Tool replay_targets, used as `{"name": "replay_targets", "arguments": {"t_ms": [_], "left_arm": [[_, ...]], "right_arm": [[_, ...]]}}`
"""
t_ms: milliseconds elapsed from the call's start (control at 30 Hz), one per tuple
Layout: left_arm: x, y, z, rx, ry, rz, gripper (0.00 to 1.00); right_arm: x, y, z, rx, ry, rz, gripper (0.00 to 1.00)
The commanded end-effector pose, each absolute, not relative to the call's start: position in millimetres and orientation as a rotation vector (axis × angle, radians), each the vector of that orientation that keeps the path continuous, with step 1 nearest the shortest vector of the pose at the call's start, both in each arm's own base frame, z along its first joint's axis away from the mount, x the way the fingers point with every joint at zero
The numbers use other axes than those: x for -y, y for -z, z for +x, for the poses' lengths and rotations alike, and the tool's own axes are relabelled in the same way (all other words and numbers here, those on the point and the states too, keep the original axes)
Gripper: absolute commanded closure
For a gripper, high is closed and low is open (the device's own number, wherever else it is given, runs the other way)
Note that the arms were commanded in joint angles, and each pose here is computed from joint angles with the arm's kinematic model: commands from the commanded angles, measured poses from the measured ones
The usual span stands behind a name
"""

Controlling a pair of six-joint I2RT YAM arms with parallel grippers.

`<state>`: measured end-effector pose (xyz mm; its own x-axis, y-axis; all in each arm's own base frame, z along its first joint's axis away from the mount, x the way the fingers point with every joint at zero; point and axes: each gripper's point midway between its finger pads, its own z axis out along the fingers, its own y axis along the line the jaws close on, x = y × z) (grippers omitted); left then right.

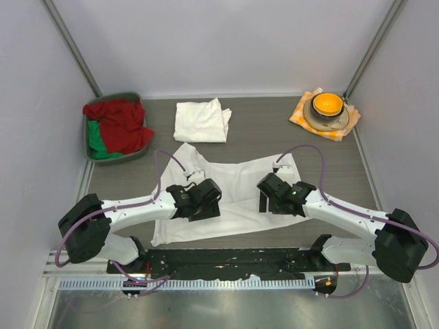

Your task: Fold and stack the t-shirts

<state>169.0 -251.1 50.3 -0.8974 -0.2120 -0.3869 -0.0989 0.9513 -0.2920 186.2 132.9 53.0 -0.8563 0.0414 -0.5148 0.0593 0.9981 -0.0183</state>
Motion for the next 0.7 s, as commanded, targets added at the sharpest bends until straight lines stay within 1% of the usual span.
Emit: {"name": "replay_targets", "arguments": {"t_ms": [0,67,300,433,667], "left_arm": [[247.4,-38.3,149.9,-2.699,0.384,-0.242,0.35],[244.6,-31.1,143.9,-2.706,0.372,-0.237,0.35],[232.8,-7.7,130.0,-2.751,0.297,-0.216,0.35],[234.9,-1.0,119.6,-2.775,0.286,-0.174,0.35],[239.4,0.5,99.5,-2.783,0.292,-0.121,0.35]], "right_arm": [[-140.9,-37.5,168.3,-2.649,-0.086,0.197,0.16],[-137.2,-24.3,157.4,-2.684,-0.096,0.218,0.17],[-130.2,2.6,143.2,-2.746,-0.056,0.234,0.19],[-130.6,-0.6,141.2,-2.737,0.01,0.208,0.2],[-125.1,4.7,113.7,-2.793,0.097,0.165,0.2]]}}
